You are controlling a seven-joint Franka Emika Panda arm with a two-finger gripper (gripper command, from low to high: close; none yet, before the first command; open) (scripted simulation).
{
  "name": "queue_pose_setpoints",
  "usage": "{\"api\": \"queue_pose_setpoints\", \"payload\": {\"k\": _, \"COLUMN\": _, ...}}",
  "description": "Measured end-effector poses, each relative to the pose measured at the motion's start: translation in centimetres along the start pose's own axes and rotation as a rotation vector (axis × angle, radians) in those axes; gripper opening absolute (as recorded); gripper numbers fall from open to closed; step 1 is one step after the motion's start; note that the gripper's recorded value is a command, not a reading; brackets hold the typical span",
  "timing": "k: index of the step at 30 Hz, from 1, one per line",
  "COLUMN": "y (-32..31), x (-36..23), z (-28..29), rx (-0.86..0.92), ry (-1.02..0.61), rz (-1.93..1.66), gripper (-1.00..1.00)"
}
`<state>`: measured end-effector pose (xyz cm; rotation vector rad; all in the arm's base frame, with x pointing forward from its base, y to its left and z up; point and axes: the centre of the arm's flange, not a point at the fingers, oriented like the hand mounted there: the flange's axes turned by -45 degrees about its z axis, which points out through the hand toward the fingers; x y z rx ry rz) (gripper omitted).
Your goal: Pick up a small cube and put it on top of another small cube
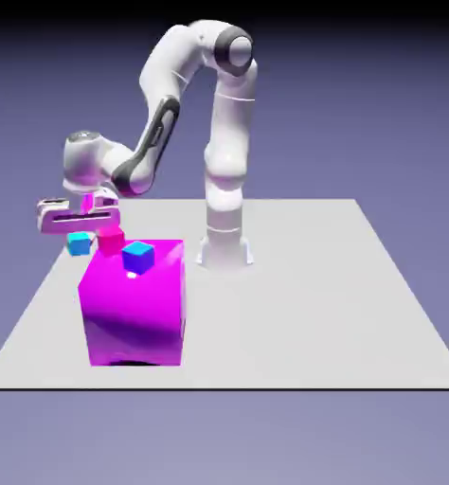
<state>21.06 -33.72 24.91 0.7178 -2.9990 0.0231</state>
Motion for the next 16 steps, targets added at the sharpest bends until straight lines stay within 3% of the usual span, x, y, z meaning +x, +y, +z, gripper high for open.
{"api": "queue_pose_setpoints", "payload": {"k": 7, "y": -0.1, "x": -0.1, "z": 6.2, "rx": 0.001, "ry": 0.001, "rz": 0.001, "gripper": -1.0}}
{"api": "queue_pose_setpoints", "payload": {"k": 8, "y": 0.0, "x": -0.1, "z": 7.0, "rx": 0.0, "ry": 0.0, "rz": 0.0, "gripper": 1.0}}
{"api": "queue_pose_setpoints", "payload": {"k": 16, "y": -0.1, "x": -0.1, "z": 0.7, "rx": 0.0, "ry": 0.002, "rz": -0.001, "gripper": 1.0}}
